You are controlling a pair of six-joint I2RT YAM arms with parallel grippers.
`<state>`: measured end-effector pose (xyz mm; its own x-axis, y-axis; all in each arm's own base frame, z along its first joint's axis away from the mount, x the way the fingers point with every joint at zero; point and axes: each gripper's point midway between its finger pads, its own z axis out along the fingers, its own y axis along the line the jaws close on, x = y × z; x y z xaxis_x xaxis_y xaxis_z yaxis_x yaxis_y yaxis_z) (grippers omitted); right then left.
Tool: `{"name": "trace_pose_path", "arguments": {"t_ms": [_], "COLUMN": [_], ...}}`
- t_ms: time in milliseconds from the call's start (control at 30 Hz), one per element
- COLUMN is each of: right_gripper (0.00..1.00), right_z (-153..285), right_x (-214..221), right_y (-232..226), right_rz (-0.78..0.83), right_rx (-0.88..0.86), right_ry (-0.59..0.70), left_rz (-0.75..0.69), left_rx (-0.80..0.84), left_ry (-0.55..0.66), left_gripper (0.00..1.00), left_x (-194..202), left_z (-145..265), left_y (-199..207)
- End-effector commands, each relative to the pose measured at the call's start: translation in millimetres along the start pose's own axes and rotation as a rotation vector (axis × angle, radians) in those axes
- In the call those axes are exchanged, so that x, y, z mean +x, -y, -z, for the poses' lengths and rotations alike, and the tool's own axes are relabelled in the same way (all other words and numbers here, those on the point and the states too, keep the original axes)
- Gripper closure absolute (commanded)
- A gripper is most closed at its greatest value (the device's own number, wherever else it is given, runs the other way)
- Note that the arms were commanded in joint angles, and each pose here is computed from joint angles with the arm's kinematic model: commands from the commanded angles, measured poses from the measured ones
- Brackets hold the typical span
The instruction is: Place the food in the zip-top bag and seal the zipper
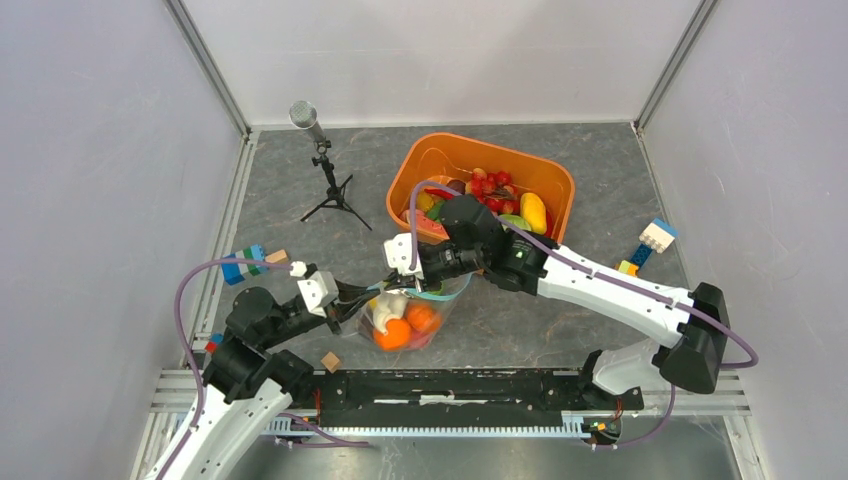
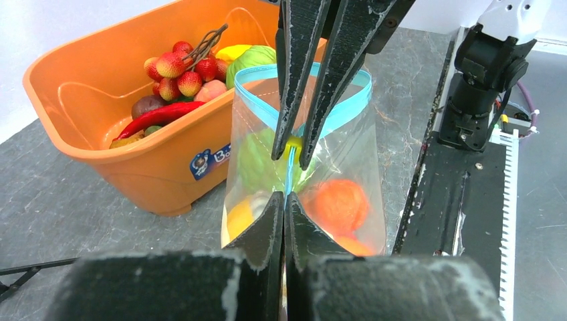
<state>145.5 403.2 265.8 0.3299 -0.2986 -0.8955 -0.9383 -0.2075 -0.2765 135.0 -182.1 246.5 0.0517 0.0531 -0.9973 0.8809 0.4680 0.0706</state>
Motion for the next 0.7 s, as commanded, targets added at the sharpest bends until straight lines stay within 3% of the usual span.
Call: {"name": "trace_pose_path", "arguments": {"t_ms": [0, 300, 333, 367, 400, 600, 667], "right_gripper": [1.00, 1.00, 1.00, 1.00, 1.00, 1.00, 1.00], "right_z": [25.0, 42.7, 41.9, 40.1, 38.6, 31.7, 32.1], "right_x": [-0.8, 5.8, 1.9, -0.7, -2.5, -5.1, -6.3], "right_y": [9.6, 9.3, 7.4, 5.6, 4.8, 3.7, 4.1], "right_rz": [0.024, 0.003, 0.003, -0.004, -0.008, -0.017, -0.014], "right_rx": [0.082, 0.124, 0.113, 0.100, 0.091, 0.054, 0.055], "right_ry": [-0.053, -0.048, -0.029, -0.014, -0.005, 0.007, 0.011], "left_rz": [-0.086, -0.084, -0.078, -0.073, -0.064, -0.062, -0.063], "left_rx": [-0.049, -0.048, -0.034, -0.010, 0.013, 0.154, 0.180], "left_ry": [0.067, 0.086, 0.096, 0.105, 0.112, 0.115, 0.095], "left_gripper": [0.98, 0.97, 0.89, 0.75, 0.69, 0.52, 0.52], "left_x": [-23.6, -26.9, -29.2, -31.5, -33.5, -43.6, -40.2], "left_z": [6.5, 7.0, 5.9, 3.8, 1.5, -8.2, -10.8], "left_y": [-7.7, -6.6, -4.4, -1.2, 1.9, 18.9, 20.9]}}
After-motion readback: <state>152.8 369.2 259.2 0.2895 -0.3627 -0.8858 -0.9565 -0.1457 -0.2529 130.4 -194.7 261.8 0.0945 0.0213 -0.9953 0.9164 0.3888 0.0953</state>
